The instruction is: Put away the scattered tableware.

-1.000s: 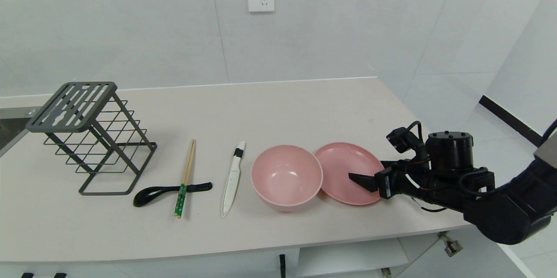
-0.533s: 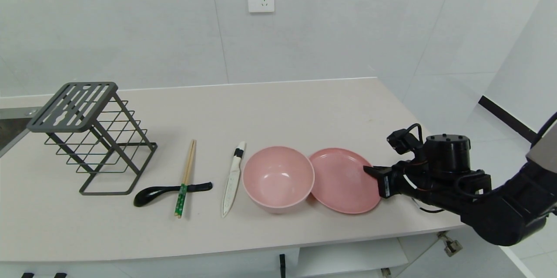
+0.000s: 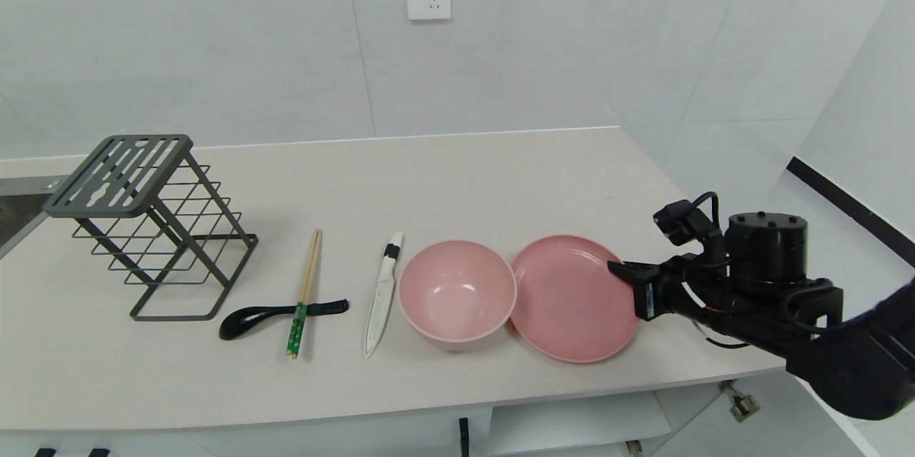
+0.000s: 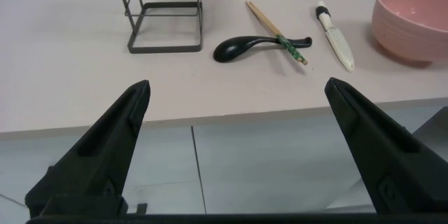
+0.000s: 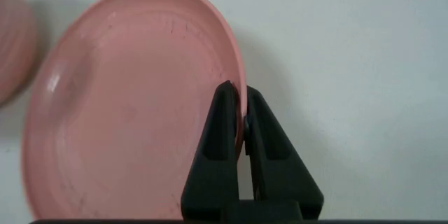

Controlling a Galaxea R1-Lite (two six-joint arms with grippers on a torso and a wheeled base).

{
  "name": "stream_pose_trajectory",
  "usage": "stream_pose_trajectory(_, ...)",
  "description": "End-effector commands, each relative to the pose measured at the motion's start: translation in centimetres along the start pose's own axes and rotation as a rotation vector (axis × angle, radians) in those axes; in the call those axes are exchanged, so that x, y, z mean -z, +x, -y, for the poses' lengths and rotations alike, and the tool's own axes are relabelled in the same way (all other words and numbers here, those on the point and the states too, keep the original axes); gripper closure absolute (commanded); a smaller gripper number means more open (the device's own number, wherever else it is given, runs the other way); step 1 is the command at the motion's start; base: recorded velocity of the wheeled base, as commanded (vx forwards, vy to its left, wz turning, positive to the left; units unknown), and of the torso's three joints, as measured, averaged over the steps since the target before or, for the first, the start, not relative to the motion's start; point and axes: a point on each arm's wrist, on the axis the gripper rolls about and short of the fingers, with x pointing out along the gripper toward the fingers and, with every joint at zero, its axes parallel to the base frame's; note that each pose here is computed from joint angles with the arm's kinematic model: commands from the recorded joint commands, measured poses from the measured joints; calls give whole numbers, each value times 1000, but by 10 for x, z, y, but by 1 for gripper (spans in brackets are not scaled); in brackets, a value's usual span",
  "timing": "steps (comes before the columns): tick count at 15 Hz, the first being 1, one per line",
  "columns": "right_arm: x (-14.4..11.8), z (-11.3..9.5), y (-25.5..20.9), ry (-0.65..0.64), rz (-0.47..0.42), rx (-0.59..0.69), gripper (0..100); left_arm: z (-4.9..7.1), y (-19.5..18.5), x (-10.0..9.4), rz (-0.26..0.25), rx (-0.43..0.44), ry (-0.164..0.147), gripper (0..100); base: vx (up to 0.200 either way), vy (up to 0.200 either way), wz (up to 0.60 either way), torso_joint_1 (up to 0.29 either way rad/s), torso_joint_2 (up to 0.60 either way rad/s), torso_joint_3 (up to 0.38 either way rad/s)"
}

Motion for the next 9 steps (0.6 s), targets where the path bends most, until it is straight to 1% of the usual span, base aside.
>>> stream_pose_trajectory(1,-15,-7,-32,-15,87,4,100,0,0,-1,4,13,3,0,0,0,0,0,0,0)
stream_pose_trajectory(2,-11,-9,-41,-17,99,4,100,0,0,-1,5,17,5,0,0,0,0,0,0,0)
stream_pose_trajectory(3,-10,-9,-49,-18,122,7,100,0,0,-2,20,19,7,0,0,0,0,0,0,0)
stream_pose_trajectory(4,-11,-10,-56,-15,142,10,100,0,-1,-13,126,20,11,0,0,0,0,0,0,0)
stream_pose_trajectory(5,-12,-10,-64,-16,160,16,100,1,-4,-30,290,17,29,0,0,0,0,0,0,0)
stream_pose_trajectory(6,-15,-8,-69,-18,182,25,100,1,-6,-34,338,17,27,0,0,0,0,0,0,0)
stream_pose_trajectory(7,-17,-8,-73,-20,195,26,100,1,-6,-34,339,22,17,0,0,0,0,0,0,0)
stream_pose_trajectory(8,-20,-10,-81,-23,221,26,100,1,-7,-37,350,51,-5,0,0,0,0,0,0,0)
stream_pose_trajectory(9,-20,-10,-85,-21,226,29,100,3,-12,-48,382,143,3,0,0,0,0,0,0,0)
